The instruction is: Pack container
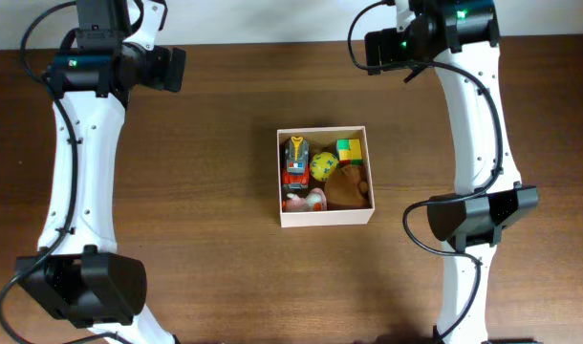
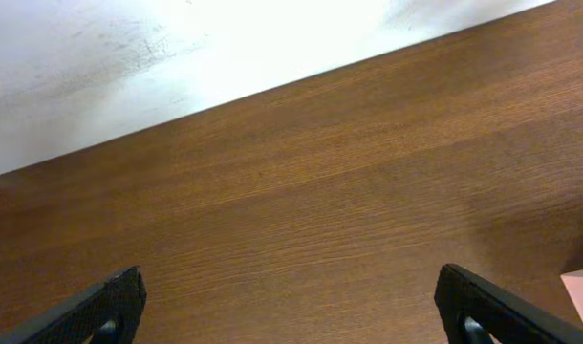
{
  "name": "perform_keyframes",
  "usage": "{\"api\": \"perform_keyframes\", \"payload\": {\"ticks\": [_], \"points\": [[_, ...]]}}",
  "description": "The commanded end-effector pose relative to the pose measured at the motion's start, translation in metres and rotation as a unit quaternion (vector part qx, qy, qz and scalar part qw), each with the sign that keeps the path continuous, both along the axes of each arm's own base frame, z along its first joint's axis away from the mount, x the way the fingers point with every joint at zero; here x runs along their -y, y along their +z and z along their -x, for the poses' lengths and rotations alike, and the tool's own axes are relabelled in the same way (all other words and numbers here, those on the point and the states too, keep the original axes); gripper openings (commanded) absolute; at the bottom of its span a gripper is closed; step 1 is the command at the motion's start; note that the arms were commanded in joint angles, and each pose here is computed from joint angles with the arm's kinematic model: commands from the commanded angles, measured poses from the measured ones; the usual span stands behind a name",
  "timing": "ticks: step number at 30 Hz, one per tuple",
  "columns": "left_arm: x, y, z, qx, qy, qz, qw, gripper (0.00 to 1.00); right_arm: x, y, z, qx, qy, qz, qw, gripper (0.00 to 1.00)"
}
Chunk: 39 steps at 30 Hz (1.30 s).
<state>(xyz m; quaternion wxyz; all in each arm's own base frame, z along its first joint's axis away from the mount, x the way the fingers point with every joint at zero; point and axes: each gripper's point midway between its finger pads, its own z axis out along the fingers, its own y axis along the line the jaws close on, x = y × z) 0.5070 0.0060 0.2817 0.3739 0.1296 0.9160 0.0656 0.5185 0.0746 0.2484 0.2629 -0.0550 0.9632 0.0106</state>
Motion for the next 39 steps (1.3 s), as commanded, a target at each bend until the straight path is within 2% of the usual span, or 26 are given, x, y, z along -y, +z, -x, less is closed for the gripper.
{"api": "perform_keyframes", "payload": {"ticks": [1,16,20,24,27,31,35,39], "points": [[0.001,0.010,-0.001,0.013,0.004,0.002,1.000,0.99,0.000,0.012,0.001,0.015,-0.005,0.000,1.000,0.99],[0.001,0.010,-0.001,0.013,0.004,0.003,1.000,0.99,0.000,0.015,-0.004,0.028,-0.005,-0.001,1.000,0.99],[0.001,0.010,-0.001,0.013,0.004,0.003,1.000,0.99,-0.005,0.056,-0.021,0.111,-0.001,-0.014,0.994,0.99],[0.001,0.010,-0.001,0.013,0.004,0.002,1.000,0.99,-0.014,0.147,-0.024,0.255,0.032,-0.014,0.966,0.99],[0.001,0.010,-0.001,0.013,0.004,0.003,1.000,0.99,-0.013,0.215,-0.005,0.344,0.052,-0.001,0.938,0.99],[0.001,0.010,-0.001,0.013,0.004,0.003,1.000,0.99,-0.001,0.279,0.036,0.415,0.065,0.025,0.907,0.99],[0.001,0.010,-0.001,0.013,0.004,0.002,1.000,0.99,0.018,0.317,0.079,0.448,0.055,0.037,0.891,0.99],[0.001,0.010,-0.001,0.013,0.004,0.002,1.000,0.99,0.039,0.326,0.119,0.454,0.038,0.044,0.889,0.99]]}}
